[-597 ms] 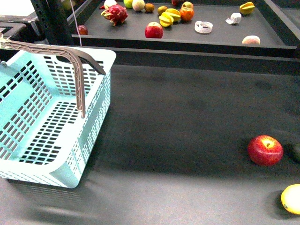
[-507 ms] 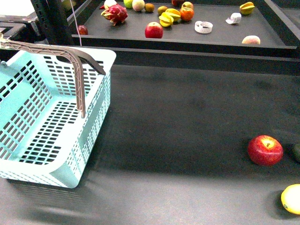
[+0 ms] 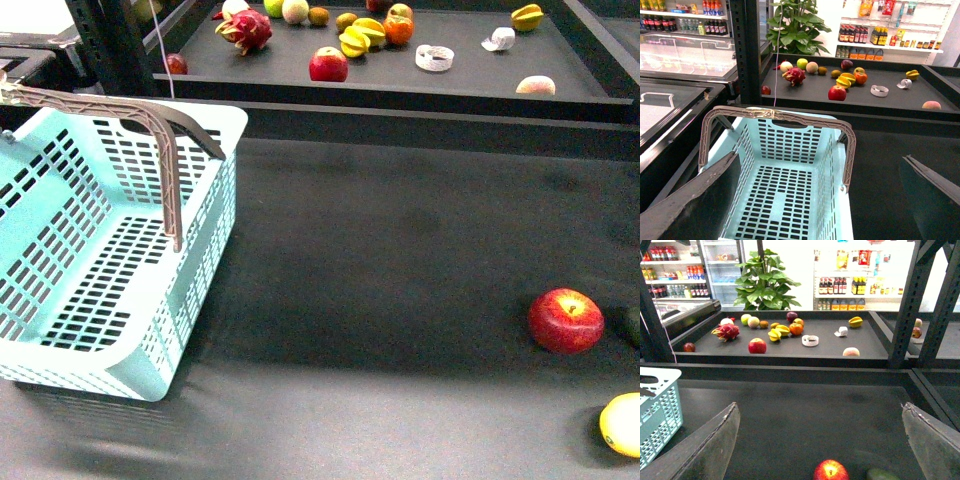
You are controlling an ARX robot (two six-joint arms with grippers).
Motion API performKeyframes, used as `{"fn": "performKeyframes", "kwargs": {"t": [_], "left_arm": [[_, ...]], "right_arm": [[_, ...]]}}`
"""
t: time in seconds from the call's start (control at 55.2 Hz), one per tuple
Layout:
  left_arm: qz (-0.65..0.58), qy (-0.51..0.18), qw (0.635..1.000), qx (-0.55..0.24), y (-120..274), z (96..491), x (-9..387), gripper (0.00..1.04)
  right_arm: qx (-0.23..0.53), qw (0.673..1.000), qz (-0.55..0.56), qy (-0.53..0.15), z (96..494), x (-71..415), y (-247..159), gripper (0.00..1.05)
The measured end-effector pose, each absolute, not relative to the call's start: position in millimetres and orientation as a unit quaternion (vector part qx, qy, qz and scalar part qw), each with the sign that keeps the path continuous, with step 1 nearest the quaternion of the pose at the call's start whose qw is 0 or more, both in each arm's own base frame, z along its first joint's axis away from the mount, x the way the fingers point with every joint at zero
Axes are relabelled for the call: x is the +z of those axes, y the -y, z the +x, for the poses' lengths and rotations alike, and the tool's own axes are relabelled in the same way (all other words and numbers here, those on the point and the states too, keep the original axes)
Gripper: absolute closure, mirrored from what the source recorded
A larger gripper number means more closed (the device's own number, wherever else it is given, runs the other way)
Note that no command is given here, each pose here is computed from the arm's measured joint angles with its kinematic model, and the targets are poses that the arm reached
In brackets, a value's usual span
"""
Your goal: Pick mango with right arm and hold basket with left
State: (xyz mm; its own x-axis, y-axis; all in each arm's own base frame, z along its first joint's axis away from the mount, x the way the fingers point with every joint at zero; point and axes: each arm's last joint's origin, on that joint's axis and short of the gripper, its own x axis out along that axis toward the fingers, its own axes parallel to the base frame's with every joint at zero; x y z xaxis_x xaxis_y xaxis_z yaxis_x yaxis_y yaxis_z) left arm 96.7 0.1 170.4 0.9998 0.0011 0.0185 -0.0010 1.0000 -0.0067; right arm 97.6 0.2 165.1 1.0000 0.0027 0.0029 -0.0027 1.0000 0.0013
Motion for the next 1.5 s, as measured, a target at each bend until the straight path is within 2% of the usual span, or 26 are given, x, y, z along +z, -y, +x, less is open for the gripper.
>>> {"fn": "performKeyframes", "kwargs": {"t": [0.199,0.29,0.344,0.398,0.543,0.851,1.159,1.503], "left_arm": [[-0.003,0.009,1.000,0.001,-0.1,96.7,170.4,0.06],[-0.021,0.058,0.985,0.160,2.0,101.3,180.3,0.06],[-0.034,0.057,0.974,0.219,2.9,105.1,181.4,0.06],[-0.045,0.047,0.967,0.246,3.9,111.5,179.2,0.06],[-0.079,0.012,0.970,0.230,8.0,135.0,168.5,0.06],[-0.197,-0.078,0.954,0.212,19.1,212.4,153.6,0.06],[-0.322,-0.115,0.920,0.192,35.9,280.5,142.8,0.06],[-0.404,-0.153,0.887,0.161,52.5,333.4,126.2,0.06]], "right_arm": [[0.001,1.000,0.001,0.001,97.6,165.1,-0.2,0.08],[0.001,1.000,0.001,0.001,97.6,165.1,-0.2,0.08],[0.002,1.000,0.001,0.001,97.6,165.1,-0.2,0.08],[0.001,1.000,0.001,0.001,97.6,165.1,-0.2,0.08],[0.001,1.000,0.001,0.001,97.6,165.1,-0.2,0.08],[0.001,1.000,0.001,0.001,97.6,165.1,-0.2,0.08],[0.002,1.000,0.001,0.001,97.6,165.1,-0.2,0.08],[0.002,1.000,0.001,0.001,97.6,165.1,-0.2,0.08]]}}
